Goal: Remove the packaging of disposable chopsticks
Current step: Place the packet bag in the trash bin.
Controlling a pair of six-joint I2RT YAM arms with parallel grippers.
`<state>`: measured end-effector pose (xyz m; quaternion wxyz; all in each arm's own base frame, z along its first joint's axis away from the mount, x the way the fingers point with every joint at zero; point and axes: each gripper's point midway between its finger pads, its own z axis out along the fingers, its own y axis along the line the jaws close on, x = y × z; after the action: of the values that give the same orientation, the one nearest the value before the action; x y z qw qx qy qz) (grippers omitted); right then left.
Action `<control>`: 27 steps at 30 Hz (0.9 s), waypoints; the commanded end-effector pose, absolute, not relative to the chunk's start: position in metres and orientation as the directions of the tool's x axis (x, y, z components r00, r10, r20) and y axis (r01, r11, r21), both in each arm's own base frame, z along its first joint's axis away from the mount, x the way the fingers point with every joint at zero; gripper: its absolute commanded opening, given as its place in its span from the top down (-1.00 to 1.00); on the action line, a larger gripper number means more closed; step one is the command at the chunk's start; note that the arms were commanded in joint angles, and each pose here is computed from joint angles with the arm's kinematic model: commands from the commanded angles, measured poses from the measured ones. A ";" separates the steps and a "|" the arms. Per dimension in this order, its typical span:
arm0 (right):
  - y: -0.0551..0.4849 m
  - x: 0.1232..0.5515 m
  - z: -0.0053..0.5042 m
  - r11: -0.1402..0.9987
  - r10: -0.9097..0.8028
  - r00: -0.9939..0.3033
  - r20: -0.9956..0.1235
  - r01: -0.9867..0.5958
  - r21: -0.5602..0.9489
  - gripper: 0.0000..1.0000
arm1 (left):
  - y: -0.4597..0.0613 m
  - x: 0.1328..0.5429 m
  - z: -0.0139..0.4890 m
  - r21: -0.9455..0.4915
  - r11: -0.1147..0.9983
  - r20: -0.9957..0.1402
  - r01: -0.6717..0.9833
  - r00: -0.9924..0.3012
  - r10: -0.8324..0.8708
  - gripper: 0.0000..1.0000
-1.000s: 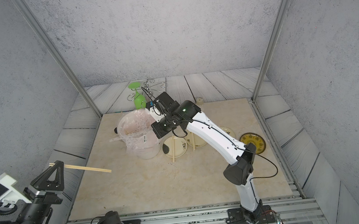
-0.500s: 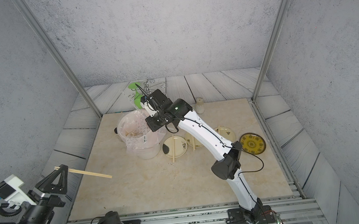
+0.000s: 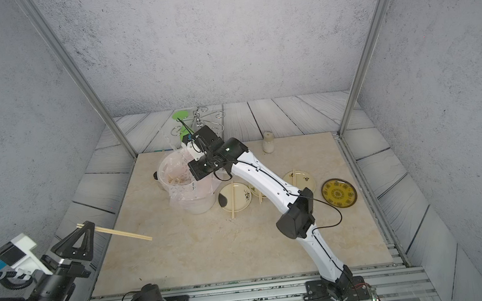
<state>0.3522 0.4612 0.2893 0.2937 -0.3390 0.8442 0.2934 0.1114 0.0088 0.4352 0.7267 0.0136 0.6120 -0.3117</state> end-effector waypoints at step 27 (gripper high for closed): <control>0.464 0.362 0.325 0.595 -0.332 -0.515 -0.790 -0.764 0.248 0.12 | -0.010 0.123 0.438 -0.338 0.825 -0.915 0.452 0.046 -0.400 1.00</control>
<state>0.3729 0.4794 0.2692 0.3142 -0.3334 0.8392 0.2931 0.1202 -0.0076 0.4328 0.7183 0.0237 0.6278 -0.2990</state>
